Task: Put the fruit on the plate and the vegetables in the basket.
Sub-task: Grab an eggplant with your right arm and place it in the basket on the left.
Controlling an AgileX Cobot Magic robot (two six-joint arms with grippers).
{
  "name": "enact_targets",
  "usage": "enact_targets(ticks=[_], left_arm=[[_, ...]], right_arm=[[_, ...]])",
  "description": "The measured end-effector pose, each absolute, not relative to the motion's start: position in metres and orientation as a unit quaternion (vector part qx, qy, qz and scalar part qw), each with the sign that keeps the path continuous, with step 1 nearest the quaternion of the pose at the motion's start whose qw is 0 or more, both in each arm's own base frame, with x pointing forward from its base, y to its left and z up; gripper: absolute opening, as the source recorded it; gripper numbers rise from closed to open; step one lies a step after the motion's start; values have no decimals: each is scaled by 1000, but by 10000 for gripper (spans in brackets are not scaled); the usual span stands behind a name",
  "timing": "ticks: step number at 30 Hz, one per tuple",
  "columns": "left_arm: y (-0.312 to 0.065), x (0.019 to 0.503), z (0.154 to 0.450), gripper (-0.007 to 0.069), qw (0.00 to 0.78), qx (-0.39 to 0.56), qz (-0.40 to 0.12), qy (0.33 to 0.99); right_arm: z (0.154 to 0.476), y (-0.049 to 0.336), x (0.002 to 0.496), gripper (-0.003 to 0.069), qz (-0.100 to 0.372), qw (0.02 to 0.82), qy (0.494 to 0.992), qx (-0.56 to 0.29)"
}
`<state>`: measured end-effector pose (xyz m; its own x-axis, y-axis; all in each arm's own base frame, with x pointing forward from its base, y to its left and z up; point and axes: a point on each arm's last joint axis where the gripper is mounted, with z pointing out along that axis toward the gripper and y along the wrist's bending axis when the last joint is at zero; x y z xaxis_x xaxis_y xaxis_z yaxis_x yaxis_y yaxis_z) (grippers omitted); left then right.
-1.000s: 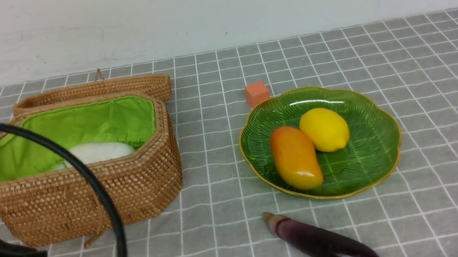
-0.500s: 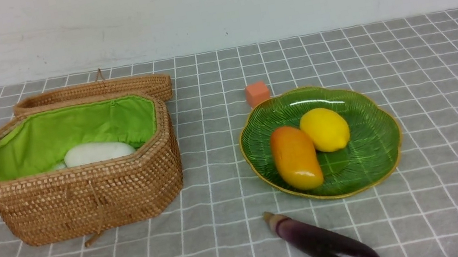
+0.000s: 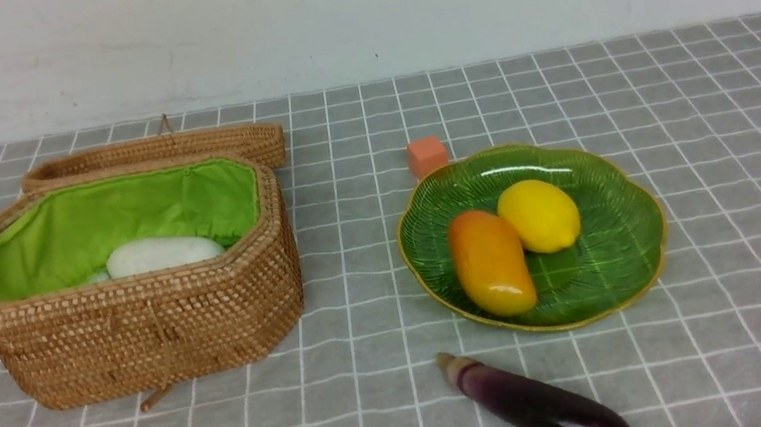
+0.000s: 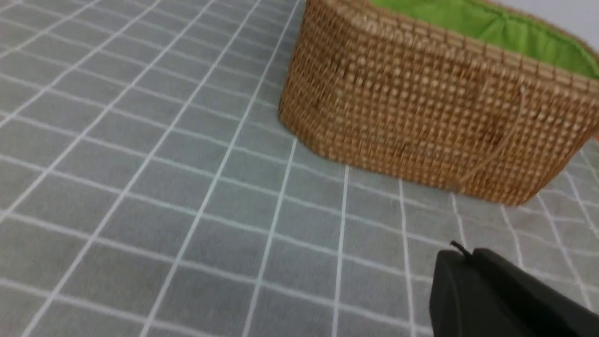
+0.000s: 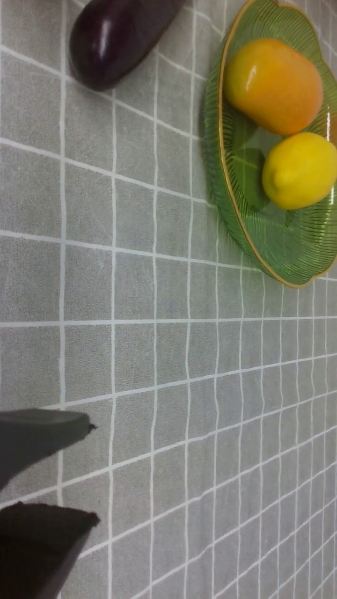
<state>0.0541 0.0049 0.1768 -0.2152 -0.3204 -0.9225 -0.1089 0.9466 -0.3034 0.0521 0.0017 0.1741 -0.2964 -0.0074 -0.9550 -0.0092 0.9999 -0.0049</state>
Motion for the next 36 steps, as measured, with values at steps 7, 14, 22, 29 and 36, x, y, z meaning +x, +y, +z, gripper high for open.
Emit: enact_targets(ticks=[7,14,22,29,36], left_arm=[[3,52,169,20,582,-76,-49,808],[1,52,168,29,583,-35,-31,811],[1,52,168,39,582,-34,-31,812],[1,52,169,46,583,-34,-32,811],[1,52,169,53,583,-34,-32,811]], right_arm=[[174,2,52,240,1,593,805,-5],[174,2,52,240,1,593,805,-5],[174,2,52,240,1,593,805,-5],[174,2,52,240,1,593,805,-5],[175,1,53,240,-8,598,801,-10]])
